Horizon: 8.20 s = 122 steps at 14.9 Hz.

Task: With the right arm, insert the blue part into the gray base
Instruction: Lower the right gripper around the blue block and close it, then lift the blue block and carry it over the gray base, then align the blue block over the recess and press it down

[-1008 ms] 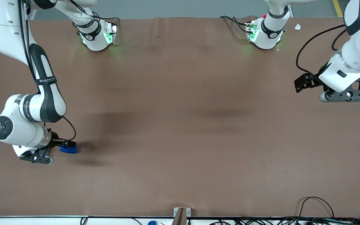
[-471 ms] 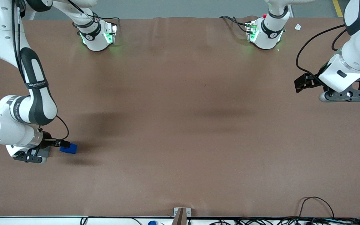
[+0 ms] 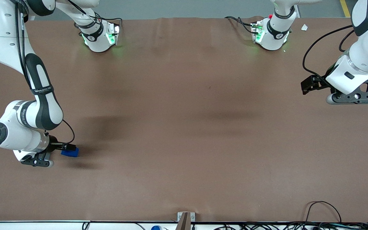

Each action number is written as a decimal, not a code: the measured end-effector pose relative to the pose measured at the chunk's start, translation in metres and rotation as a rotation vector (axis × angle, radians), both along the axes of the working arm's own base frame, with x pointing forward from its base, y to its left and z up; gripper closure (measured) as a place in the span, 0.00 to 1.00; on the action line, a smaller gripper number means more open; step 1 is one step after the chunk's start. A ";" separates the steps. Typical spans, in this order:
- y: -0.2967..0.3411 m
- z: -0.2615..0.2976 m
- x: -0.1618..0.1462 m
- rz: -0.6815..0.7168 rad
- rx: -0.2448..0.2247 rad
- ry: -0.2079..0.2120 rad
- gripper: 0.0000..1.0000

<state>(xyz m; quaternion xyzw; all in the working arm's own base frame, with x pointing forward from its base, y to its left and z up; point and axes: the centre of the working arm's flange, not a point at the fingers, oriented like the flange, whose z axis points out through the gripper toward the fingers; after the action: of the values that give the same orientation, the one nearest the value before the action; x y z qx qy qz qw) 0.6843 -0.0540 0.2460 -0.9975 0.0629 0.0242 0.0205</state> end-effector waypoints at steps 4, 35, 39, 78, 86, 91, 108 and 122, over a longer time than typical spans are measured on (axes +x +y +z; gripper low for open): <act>0.004 0.000 0.003 0.006 -0.003 -0.031 0.00; -0.007 -0.012 0.004 0.030 -0.010 -0.043 0.49; -0.007 -0.005 0.005 0.033 -0.004 0.000 0.49; -0.173 0.071 0.004 0.100 -0.029 -0.045 0.49; -0.172 0.069 0.004 0.080 -0.027 -0.041 0.49; -0.172 0.068 0.004 0.077 -0.027 -0.041 0.49; -0.171 0.067 0.004 0.045 -0.017 -0.042 0.49; -0.172 0.067 0.003 0.044 -0.016 -0.041 0.49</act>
<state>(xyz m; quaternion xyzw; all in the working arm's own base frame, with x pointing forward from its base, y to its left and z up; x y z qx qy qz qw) 0.6877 -0.2257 0.3133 -0.9991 0.0409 0.0038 0.0135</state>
